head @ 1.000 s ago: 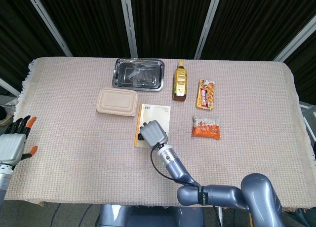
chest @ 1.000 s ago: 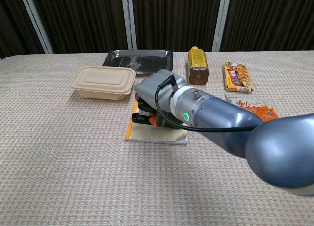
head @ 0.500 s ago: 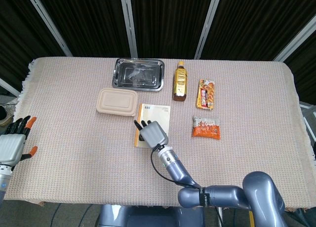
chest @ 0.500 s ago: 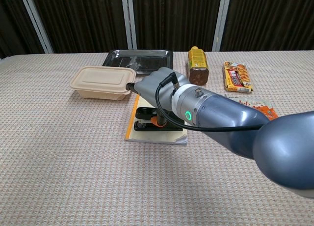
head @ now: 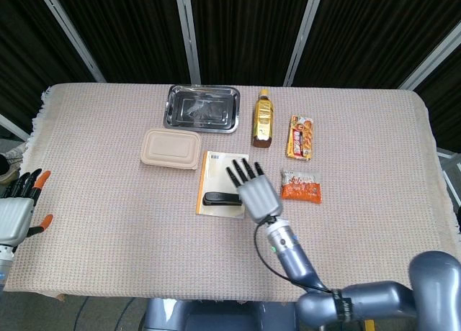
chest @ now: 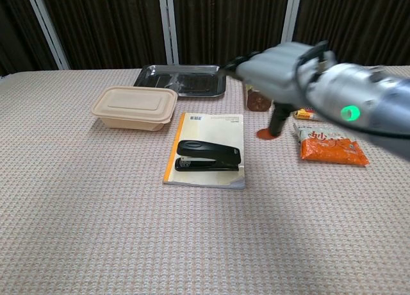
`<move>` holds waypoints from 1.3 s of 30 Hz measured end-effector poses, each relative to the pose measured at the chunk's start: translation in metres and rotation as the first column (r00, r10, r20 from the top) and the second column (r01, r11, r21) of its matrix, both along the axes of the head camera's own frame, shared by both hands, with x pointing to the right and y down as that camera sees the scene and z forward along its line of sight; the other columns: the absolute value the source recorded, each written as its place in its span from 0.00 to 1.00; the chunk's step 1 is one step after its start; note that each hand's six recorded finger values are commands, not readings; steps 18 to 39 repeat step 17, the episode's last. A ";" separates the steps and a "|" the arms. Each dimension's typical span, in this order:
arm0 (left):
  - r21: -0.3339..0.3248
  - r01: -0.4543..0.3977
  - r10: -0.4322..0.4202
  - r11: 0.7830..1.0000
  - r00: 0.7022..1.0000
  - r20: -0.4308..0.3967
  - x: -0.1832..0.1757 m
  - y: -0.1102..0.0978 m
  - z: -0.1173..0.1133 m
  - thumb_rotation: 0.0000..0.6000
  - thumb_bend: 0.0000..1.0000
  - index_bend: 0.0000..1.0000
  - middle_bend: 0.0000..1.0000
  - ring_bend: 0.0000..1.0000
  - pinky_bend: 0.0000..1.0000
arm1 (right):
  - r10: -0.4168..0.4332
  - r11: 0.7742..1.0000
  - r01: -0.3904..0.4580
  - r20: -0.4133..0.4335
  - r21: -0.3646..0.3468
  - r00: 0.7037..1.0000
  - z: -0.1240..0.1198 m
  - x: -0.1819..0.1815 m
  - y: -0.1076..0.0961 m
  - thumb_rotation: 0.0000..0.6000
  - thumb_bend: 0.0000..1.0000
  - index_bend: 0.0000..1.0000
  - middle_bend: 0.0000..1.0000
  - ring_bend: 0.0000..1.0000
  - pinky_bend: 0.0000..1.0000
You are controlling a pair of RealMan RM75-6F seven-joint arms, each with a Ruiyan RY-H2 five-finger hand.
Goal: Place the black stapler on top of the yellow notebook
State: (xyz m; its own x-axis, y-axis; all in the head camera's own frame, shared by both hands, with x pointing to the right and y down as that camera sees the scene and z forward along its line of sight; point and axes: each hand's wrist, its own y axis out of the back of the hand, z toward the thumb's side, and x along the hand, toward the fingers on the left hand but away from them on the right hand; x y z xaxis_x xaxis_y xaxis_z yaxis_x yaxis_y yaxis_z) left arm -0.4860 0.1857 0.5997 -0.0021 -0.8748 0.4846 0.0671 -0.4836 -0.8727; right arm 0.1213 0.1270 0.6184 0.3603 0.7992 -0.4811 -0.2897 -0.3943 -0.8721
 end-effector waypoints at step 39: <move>0.089 -0.039 0.038 0.995 0.999 0.016 0.014 0.006 -0.011 1.00 0.31 0.00 0.00 0.00 0.10 | 0.505 0.837 -0.476 -0.049 0.269 0.862 -0.037 0.295 0.059 1.00 0.20 0.00 0.00 0.00 0.00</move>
